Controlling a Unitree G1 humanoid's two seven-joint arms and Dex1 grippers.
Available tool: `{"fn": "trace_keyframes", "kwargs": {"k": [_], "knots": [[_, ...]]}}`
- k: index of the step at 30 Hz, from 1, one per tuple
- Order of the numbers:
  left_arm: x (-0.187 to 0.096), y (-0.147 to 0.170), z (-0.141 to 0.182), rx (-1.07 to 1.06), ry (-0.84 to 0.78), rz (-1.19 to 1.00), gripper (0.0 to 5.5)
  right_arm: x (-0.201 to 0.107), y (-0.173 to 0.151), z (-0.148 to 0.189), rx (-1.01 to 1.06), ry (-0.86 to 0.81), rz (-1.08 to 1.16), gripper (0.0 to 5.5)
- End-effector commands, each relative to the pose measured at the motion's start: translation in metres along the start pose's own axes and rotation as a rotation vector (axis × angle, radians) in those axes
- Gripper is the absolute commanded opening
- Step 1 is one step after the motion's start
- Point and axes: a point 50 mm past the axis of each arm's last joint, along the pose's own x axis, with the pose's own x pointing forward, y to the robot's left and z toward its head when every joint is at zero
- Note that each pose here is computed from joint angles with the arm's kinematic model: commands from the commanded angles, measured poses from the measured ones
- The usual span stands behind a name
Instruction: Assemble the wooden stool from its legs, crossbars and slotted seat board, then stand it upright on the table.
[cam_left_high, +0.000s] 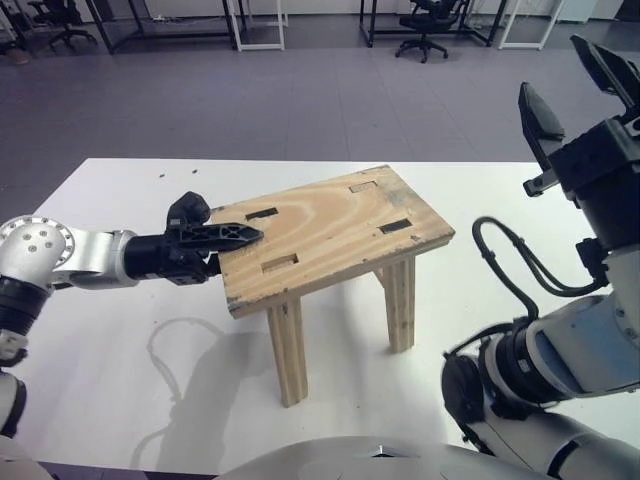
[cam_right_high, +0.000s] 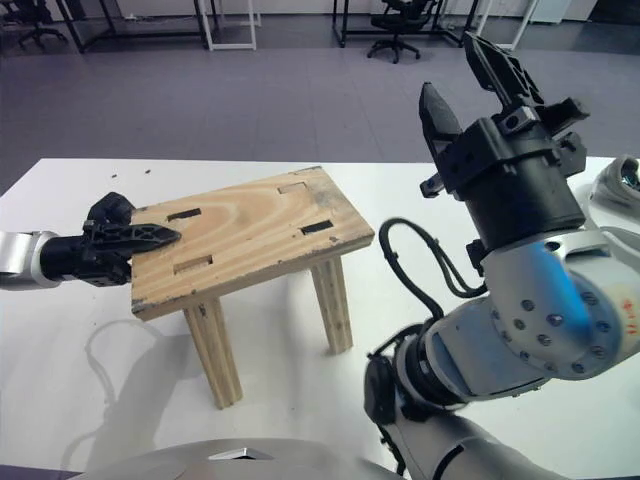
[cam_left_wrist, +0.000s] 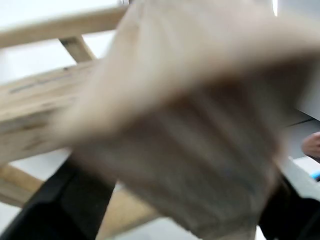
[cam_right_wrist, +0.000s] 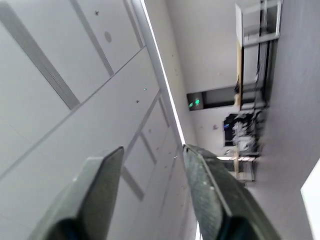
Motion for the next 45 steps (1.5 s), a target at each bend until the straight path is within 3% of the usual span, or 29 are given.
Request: {"fn": "trace_keyframes", "kwargs": {"k": [1, 4, 7, 12, 14, 15, 18, 21, 23, 27, 32, 37, 45], "knots": [[0.015, -0.024, 0.039, 0.229, -0.271, -0.019, 4.31, -0.012, -0.033, 0.023, -0.299, -0.015, 0.049, 2.35], [0.009, -0.025, 0.043, 0.240, -0.376, 0.007, 4.91, -0.020, -0.052, 0.041, -0.429, 0.063, 0.102, 2.35], [-0.011, -0.010, 0.021, 0.193, -0.417, 0.089, 5.37, -0.030, -0.066, 0.060, -0.492, 0.144, 0.141, 2.35], [-0.054, 0.007, 0.007, 0.186, -0.576, 0.259, 5.37, -0.041, -0.074, 0.081, -0.521, 0.218, 0.154, 2.35], [-0.068, 0.013, 0.015, 0.331, -0.664, 0.439, 5.37, -0.043, -0.080, 0.096, -0.586, 0.197, 0.057, 2.35], [-0.072, 0.015, 0.020, 0.434, -0.701, 0.533, 5.37, -0.042, -0.090, 0.106, -0.669, 0.159, -0.026, 2.35], [-0.070, 0.031, 0.028, 0.758, -0.748, 0.757, 5.37, -0.034, -0.135, 0.143, -1.199, 0.098, -0.354, 2.35], [-0.066, 0.058, 0.032, 0.984, -0.718, 1.020, 5.37, -0.022, -0.155, 0.164, -1.562, 0.055, -0.487, 2.35], [-0.061, 0.071, 0.033, 1.053, -0.698, 1.105, 5.37, -0.017, -0.166, 0.171, -1.677, 0.021, -0.542, 2.35], [-0.057, 0.083, 0.037, 1.144, -0.672, 1.157, 5.37, -0.011, -0.177, 0.181, -1.786, -0.047, -0.562, 2.35], [-0.054, 0.089, 0.041, 1.182, -0.666, 1.156, 5.37, -0.003, -0.177, 0.179, -1.701, -0.112, -0.459, 2.35], [-0.052, 0.091, 0.046, 1.193, -0.660, 1.157, 5.37, -0.005, -0.185, 0.182, -1.715, -0.144, -0.509, 2.35], [-0.087, 0.088, 0.048, 1.160, -0.727, 1.283, 5.37, 0.007, -0.202, 0.171, -1.806, -0.138, -0.527, 2.35]]}}
